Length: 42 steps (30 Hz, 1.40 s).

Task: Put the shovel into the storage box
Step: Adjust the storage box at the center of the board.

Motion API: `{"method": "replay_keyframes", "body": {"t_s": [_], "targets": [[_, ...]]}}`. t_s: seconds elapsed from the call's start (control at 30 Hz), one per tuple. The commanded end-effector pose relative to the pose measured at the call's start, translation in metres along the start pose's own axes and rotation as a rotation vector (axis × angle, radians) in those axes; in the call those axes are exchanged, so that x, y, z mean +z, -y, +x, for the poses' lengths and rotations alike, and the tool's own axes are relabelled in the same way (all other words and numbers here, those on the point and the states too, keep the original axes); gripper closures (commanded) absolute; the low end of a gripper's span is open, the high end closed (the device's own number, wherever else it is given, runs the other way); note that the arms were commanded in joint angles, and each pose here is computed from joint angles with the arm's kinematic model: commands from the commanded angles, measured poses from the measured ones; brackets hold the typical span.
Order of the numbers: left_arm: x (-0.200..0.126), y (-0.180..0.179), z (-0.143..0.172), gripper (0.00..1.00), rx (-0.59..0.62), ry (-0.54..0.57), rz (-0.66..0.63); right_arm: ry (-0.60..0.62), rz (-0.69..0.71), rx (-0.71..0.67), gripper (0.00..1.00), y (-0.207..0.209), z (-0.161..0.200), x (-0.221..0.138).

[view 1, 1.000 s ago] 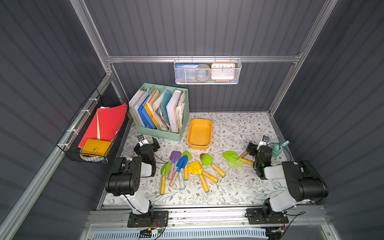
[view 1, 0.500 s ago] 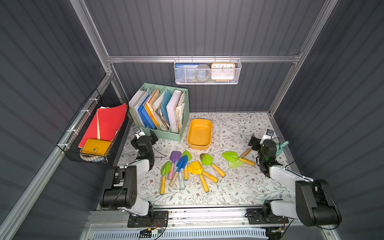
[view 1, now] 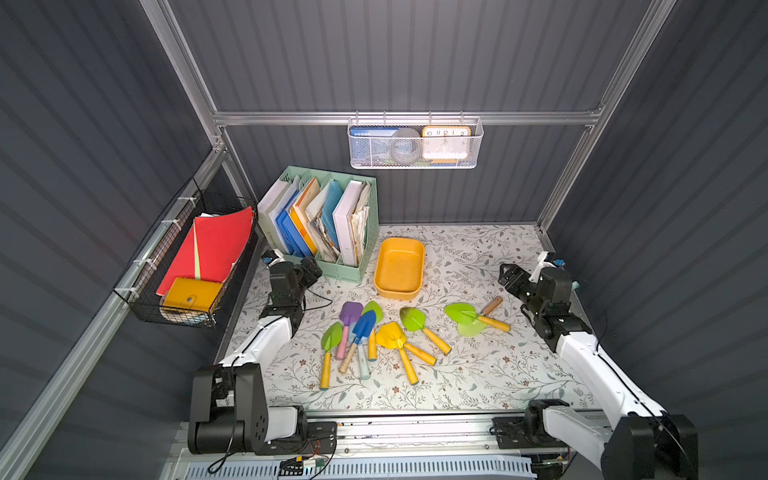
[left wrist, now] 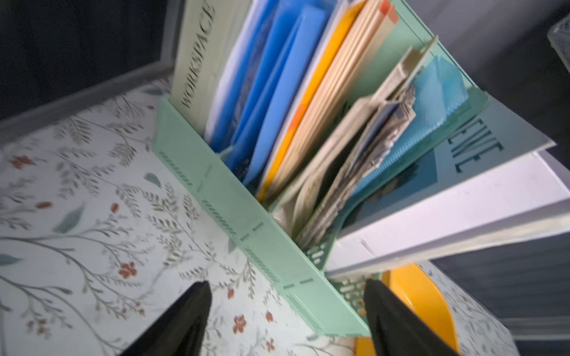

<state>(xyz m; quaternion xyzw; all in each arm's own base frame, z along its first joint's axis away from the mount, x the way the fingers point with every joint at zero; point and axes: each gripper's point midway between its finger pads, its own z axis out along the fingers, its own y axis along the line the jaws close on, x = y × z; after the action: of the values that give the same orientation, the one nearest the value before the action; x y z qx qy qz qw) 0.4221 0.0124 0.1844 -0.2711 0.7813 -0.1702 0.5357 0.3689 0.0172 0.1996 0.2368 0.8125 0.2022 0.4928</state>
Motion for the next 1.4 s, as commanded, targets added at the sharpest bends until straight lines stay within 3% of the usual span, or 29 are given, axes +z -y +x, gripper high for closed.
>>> {"method": "replay_keyframes", "body": {"t_s": [0.0, 0.2, 0.4, 0.7, 1.1, 1.37], "targets": [[-0.007, 0.035, 0.037, 0.33, 0.035, -0.160, 0.118, -0.269, -0.039, 0.046, 0.24, -0.008, 0.044, 0.000], [0.008, 0.067, 0.083, 0.43, 0.094, -0.302, 0.175, -0.424, 0.012, 0.048, 0.28, -0.001, 0.073, -0.002], [0.041, 0.097, 0.120, 0.40, 0.152, -0.363, 0.178, -0.508, 0.062, 0.033, 0.29, 0.013, 0.101, -0.003], [0.084, 0.112, 0.159, 0.40, 0.166, -0.431, 0.158, -0.555, 0.108, -0.002, 0.29, 0.022, 0.121, -0.006], [0.084, 0.142, 0.201, 0.43, 0.191, -0.515, 0.241, -0.654, 0.334, -0.118, 0.29, 0.057, 0.137, -0.005], [0.076, 0.146, 0.201, 0.42, 0.196, -0.513, 0.255, -0.709, 0.379, -0.165, 0.28, 0.064, 0.149, -0.004]]}}
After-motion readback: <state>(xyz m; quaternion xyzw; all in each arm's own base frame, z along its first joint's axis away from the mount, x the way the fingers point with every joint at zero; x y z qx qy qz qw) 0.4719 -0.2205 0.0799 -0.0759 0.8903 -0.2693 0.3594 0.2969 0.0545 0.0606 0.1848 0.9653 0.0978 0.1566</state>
